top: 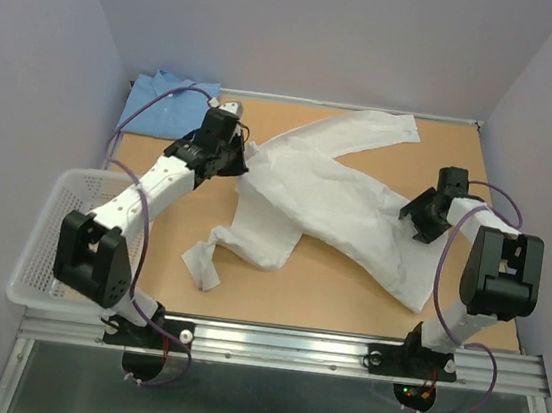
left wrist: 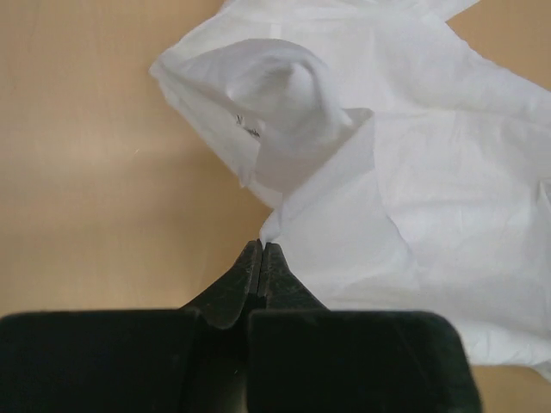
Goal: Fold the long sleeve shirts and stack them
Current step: Flatten the shirt out
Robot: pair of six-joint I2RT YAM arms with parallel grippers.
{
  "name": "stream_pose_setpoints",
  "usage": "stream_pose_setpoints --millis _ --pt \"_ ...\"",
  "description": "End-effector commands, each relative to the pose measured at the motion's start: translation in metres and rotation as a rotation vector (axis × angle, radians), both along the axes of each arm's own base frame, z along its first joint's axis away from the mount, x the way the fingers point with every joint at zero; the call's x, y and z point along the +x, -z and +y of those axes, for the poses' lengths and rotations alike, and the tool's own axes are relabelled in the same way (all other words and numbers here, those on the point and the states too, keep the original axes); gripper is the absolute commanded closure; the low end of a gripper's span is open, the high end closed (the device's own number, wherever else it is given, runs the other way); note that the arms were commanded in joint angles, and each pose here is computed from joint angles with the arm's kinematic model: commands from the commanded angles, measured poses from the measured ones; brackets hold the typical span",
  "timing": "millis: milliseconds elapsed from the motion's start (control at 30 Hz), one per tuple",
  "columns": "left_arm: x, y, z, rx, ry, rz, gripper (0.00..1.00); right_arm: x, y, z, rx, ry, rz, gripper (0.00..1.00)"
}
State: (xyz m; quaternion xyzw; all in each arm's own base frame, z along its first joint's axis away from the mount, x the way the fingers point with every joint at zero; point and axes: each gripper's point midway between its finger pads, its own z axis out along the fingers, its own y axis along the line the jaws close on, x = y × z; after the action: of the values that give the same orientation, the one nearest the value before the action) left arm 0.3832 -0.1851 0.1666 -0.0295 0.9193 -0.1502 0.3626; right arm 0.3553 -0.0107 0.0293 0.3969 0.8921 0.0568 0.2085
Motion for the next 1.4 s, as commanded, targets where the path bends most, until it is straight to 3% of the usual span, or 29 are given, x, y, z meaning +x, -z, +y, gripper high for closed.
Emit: stream_pose_setpoints --millis 0,167,367,400,467,500,600,633,833,1000,1167,1367 --pt "-0.066 0.041 0.007 -0.034 0.037 0.158 1.0 -0.011 0.002 -0.007 0.019 0.066 0.002 0.31" --pt "-0.138 0.076 0.02 -0.098 0.04 0.307 1.0 -0.008 -0.022 -0.009 0.007 0.073 -0.07 0.31" --pt "-0.172 0.071 0.032 -0.106 0.034 0.339 0.96 0.007 -0.082 -0.012 -0.053 -0.021 -0.231 0.3" --pt "-0.174 0.064 0.034 -0.106 0.035 0.32 0.83 0.013 -0.103 -0.011 -0.068 -0.057 -0.284 0.3" --pt "-0.166 0.052 0.039 -0.089 0.022 0.267 0.67 0.02 -0.123 -0.007 -0.069 -0.112 -0.334 0.3" --pt "-0.155 0.033 0.037 -0.096 0.025 0.209 0.45 0.023 -0.131 -0.004 -0.072 -0.16 -0.349 0.3" --pt "-0.121 -0.006 0.026 -0.123 0.028 0.092 0.22 0.039 -0.15 -0.004 -0.092 -0.222 -0.367 0.31" --pt "-0.112 -0.014 0.02 -0.137 0.039 0.071 0.2 0.05 -0.154 -0.005 -0.096 -0.232 -0.368 0.33" --pt "-0.038 -0.029 -0.025 -0.207 0.105 -0.015 0.19 0.074 -0.13 0.0 -0.068 -0.327 -0.292 0.42" --pt "0.007 0.028 -0.039 -0.088 0.15 0.067 0.2 0.093 -0.094 0.005 -0.046 -0.371 -0.211 0.42" --pt "0.019 0.082 -0.038 -0.036 0.136 0.149 0.2 0.102 -0.074 0.021 -0.103 -0.403 -0.155 0.38" --pt "0.0 0.134 -0.04 -0.065 0.13 0.27 0.2 0.098 -0.05 0.046 -0.134 -0.444 -0.096 0.23"
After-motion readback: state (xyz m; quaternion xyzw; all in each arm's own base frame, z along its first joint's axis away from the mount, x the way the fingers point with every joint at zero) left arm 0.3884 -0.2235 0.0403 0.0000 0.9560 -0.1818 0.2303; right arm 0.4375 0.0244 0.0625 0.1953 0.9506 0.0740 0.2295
